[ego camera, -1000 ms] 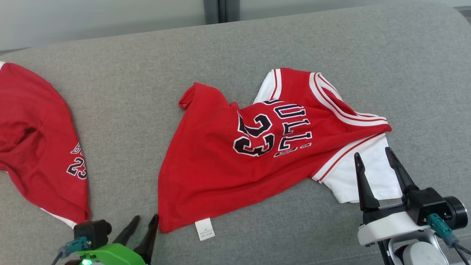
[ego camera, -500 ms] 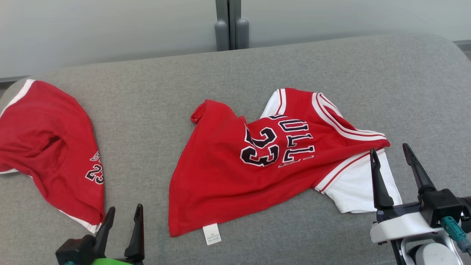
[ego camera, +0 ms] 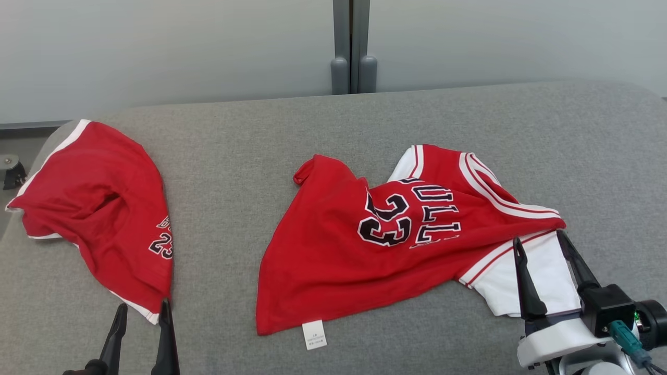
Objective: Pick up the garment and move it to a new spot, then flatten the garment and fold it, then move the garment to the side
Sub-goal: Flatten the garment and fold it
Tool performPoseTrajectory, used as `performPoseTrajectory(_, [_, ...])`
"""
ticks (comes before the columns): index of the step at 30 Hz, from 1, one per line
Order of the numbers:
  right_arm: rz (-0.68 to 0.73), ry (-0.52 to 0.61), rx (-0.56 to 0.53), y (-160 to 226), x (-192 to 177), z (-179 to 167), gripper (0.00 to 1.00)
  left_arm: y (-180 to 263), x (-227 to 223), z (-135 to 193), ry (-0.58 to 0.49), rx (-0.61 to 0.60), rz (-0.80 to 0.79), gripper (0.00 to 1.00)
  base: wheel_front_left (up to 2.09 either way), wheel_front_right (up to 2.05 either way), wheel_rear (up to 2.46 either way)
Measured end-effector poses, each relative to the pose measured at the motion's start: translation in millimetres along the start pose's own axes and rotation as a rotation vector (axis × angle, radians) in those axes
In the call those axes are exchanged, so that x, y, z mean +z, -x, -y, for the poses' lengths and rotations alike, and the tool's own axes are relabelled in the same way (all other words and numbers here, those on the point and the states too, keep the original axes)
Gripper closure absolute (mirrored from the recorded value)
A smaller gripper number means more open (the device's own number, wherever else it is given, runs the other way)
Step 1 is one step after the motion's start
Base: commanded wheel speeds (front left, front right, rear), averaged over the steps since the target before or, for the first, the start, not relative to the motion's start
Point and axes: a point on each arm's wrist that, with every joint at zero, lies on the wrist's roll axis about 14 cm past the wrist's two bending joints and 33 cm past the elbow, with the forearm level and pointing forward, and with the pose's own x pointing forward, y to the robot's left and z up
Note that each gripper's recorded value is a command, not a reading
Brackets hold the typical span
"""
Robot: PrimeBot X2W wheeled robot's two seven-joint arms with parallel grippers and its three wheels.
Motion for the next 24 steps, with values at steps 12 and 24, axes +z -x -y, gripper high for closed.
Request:
performPoseTrajectory(12, [-0.073, -0.024, 0.013, 6.2, -23.0, -6.1, 0.0, -1.7, 2.8, 14.6, 0.008, -0.039, 0.011, 0.0, 0.0, 0.0, 0.0])
performPoseTrajectory(24, [0.018, 0.016, -0.075, -7.0, 5.0, 26.7, 0.0, 0.7, -24.9, 69.3, 0.06, -0.25, -0.098, 0.0, 0.0, 0.0, 0.0])
